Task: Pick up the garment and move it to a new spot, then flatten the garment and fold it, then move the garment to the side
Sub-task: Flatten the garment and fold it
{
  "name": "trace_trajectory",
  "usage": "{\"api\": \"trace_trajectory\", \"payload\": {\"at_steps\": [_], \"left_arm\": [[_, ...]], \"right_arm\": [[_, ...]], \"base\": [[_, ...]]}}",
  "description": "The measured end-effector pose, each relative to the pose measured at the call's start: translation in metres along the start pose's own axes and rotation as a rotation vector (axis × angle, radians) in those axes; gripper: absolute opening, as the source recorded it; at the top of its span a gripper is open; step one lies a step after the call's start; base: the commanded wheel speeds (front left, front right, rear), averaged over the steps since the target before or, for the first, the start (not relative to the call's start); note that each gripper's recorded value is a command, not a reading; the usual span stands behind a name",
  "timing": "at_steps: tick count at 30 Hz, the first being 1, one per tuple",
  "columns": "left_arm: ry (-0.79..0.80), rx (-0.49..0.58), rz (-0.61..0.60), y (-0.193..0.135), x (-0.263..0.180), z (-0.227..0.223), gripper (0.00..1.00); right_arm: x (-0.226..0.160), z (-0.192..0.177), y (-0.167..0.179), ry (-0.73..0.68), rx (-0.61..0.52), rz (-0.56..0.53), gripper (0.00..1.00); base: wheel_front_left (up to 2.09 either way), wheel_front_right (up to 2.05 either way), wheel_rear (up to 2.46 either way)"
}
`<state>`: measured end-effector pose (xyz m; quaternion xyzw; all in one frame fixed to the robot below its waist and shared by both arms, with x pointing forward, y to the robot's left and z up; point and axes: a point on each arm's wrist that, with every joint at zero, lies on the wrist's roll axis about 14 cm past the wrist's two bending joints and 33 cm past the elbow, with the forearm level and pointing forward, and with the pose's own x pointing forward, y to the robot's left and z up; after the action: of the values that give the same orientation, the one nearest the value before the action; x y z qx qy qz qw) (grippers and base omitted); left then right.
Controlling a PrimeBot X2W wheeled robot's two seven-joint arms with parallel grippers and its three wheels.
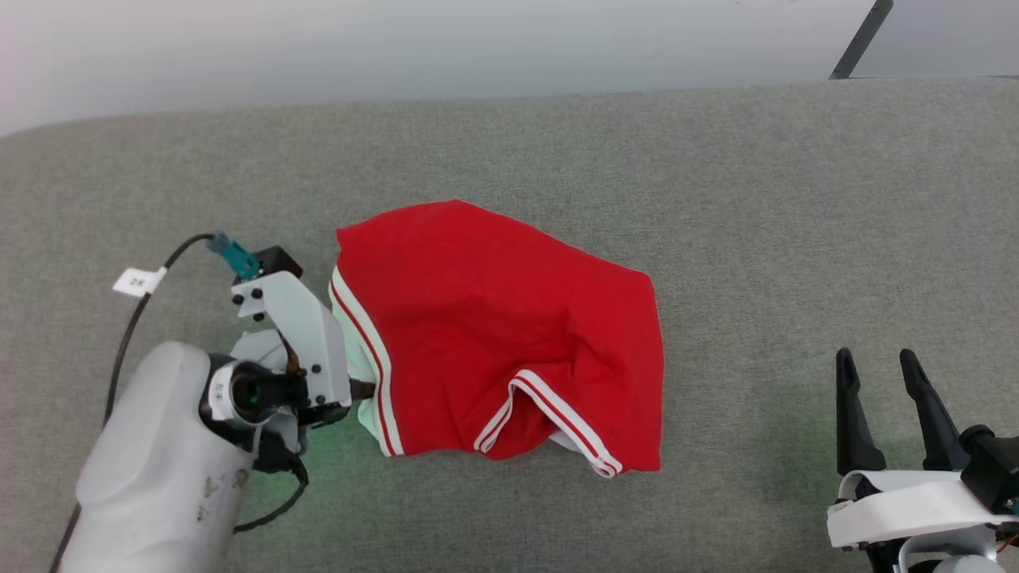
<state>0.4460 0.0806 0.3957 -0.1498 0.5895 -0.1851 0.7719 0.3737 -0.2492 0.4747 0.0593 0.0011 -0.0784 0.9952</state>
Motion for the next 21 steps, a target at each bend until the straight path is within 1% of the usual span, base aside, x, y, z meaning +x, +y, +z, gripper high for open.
{"api": "trace_trajectory", "payload": {"at_steps": [7,12,19,21], "left_arm": [[-0.002,0.057,0.009,-0.003,-0.005,0.005,0.00],[-0.023,0.149,0.028,-0.015,-0.018,0.020,0.00],[-0.064,0.317,-0.010,-0.062,-0.037,0.044,0.00],[-0.062,0.364,-0.039,-0.081,-0.038,0.044,0.00]], "right_arm": [[0.001,0.001,0.001,-0.003,0.000,0.002,1.00],[0.001,0.002,0.001,-0.007,0.001,0.004,1.00],[-0.002,0.002,0.000,-0.004,0.002,0.000,1.00],[-0.003,0.002,-0.002,-0.004,0.002,-0.006,1.00]], "base": [[0.00,0.00,0.00],[0.00,0.00,0.00],[0.00,0.00,0.00],[0.00,0.00,0.00]]}}
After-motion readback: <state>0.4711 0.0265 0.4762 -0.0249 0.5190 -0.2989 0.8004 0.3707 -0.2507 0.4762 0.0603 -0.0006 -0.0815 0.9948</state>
